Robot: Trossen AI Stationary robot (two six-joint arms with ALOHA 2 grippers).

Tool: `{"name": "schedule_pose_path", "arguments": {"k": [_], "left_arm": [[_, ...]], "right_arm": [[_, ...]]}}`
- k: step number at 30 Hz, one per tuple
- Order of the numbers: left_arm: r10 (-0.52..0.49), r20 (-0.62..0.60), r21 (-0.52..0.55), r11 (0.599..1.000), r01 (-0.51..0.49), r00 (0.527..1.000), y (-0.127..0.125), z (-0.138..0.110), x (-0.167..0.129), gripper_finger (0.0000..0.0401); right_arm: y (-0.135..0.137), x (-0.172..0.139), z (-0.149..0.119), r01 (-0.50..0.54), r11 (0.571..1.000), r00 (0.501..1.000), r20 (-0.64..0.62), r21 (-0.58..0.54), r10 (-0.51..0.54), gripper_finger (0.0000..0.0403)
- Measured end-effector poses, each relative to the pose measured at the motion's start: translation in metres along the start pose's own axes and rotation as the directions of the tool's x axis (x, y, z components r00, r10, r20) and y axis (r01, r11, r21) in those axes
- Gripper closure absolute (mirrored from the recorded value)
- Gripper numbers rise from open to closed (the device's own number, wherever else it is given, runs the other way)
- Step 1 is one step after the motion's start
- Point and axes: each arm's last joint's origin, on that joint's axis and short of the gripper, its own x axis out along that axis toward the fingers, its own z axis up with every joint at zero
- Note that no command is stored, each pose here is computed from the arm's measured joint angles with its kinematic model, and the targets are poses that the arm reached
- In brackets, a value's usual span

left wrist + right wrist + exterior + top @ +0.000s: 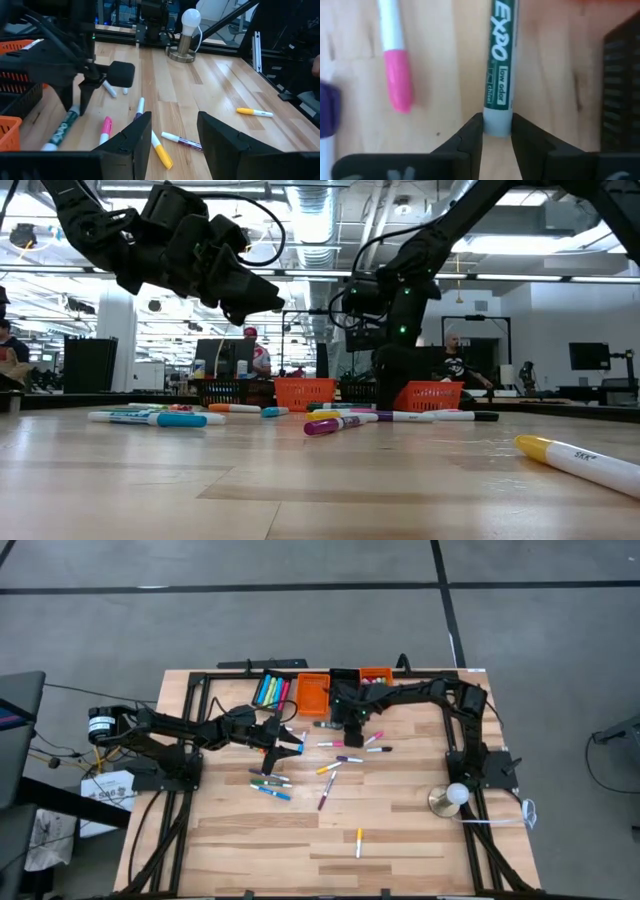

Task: Pick & Place Markers
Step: Put the big green marker pen into the right orange basket

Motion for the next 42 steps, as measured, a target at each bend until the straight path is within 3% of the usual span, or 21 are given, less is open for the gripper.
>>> {"name": "schedule_pose_path", "arguments": {"k": [5,21,29,34,42], "left_arm": [[0.000,0.000,0.000,1.000,0.000,1.000,0.000,0.000,0.000,0.0246],[0.007,0.000,0.000,1.000,-0.007,1.000,0.000,0.000,0.000,0.0246],[0.007,-0.004,-0.001,1.000,-0.007,1.000,0.000,0.000,0.000,0.0246],[0.007,-0.004,-0.001,1.000,-0.007,1.000,0.000,0.000,0.000,0.0246],[0.007,-0.004,-0.001,1.000,-0.007,1.000,0.000,0.000,0.000,0.0246]], "right_arm": [[0.003,-0.001,-0.001,-0.015,1.000,1.000,-0.013,-0.025,0.015,0.0343],[0.005,-0.011,0.001,-0.055,0.998,0.994,-0.092,-0.009,0.054,0.0338],[0.004,-0.016,0.008,-0.037,0.999,0.997,-0.069,-0.009,0.037,0.0336],[0.010,-0.035,0.009,-0.033,0.999,0.998,-0.049,-0.013,0.033,0.0335],[0.032,-0.081,0.006,0.010,0.997,0.995,0.099,-0.080,-0.002,0.0335]]}}
